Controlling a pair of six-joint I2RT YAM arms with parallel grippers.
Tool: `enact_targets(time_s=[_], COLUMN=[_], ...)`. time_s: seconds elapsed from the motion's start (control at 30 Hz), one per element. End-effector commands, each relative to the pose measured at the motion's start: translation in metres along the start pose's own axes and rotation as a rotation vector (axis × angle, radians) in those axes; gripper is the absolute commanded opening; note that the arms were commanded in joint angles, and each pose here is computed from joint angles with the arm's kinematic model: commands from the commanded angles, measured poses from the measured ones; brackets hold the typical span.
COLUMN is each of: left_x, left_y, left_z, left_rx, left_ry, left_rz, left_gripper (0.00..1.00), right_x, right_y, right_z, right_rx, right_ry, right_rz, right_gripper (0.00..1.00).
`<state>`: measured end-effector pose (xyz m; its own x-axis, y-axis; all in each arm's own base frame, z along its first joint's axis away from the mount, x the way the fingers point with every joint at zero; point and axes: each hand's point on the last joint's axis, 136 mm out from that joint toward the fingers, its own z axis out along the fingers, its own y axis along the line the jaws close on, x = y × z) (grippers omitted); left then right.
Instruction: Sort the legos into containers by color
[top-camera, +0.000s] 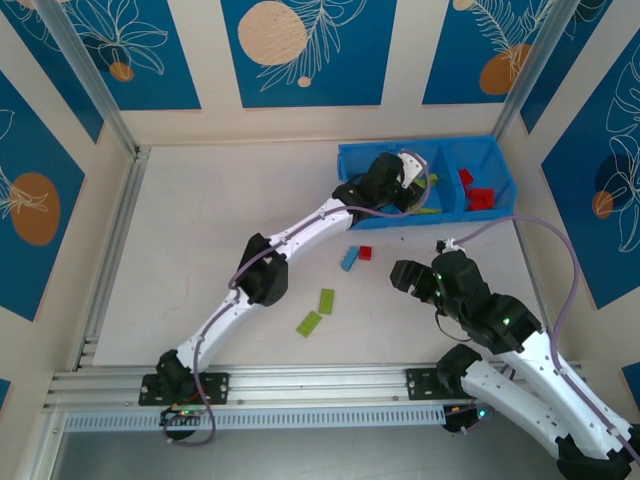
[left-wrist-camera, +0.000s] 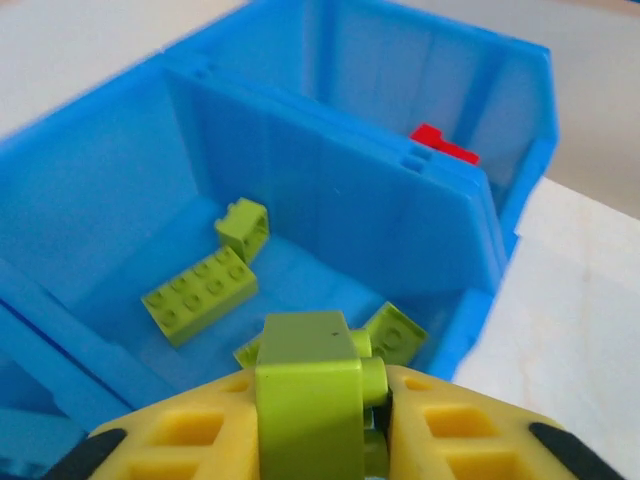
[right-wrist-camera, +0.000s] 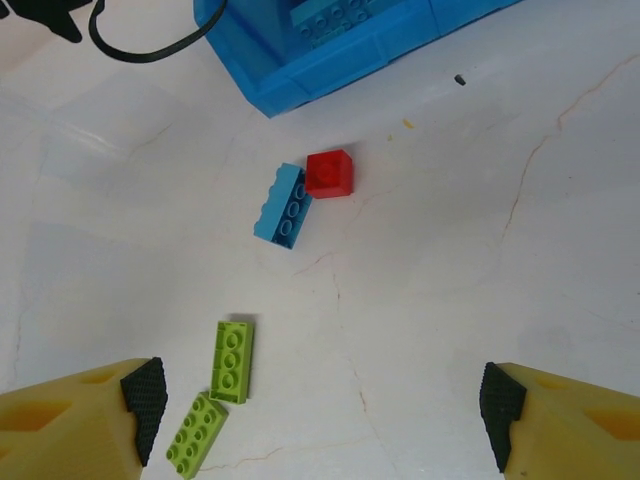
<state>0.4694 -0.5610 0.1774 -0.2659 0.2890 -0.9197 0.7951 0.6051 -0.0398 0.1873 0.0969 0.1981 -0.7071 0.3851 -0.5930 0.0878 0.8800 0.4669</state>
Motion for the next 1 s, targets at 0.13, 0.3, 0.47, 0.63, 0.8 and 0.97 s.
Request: enact_targets(time_s=[0.13,0.3,0.47,0.63,0.8,0.97], left_x=[-0.037,-0.079,-0.070,-0.005,0.069,0.089], left_y=[0.009,-0.014,-0.027,-0.027,-0.015,-0.017], left_z=[-0.023,-0.099,-0.211,-0.317,-0.398,-0.470], left_rx=[-0.009,0.065,0.058,-0.017,-0.113,-0.118], left_ry=[-0.046,-0.093,-0.175,-0.081,0.100,0.173], left_rz=[0.006,-0.050,-0.079,-0.081,-0.023,-0.007], left_gripper=[0.47,0.46,0.46,0.47,0.49,0.67], right_x=[-0.003,-0.003,0.003,0.014,0.020,0.029], right_y=[-0.006,-0.007,-0.002,0.017,0.045,0.069], right_z=[-0.007,-0.012,-0.005,0.021,0.063,0.118], right_rx=[0.011,0.017,0.025,0.029,0.054,0.118], right_ry=[-0.024,-0.015,0.040,0.161,0.250,0.333], right_rz=[0.010,0.015,0.015,-0.008,-0.031,-0.055], right_gripper=[0.86,0.86,0.86,0.86,0.75,0.72])
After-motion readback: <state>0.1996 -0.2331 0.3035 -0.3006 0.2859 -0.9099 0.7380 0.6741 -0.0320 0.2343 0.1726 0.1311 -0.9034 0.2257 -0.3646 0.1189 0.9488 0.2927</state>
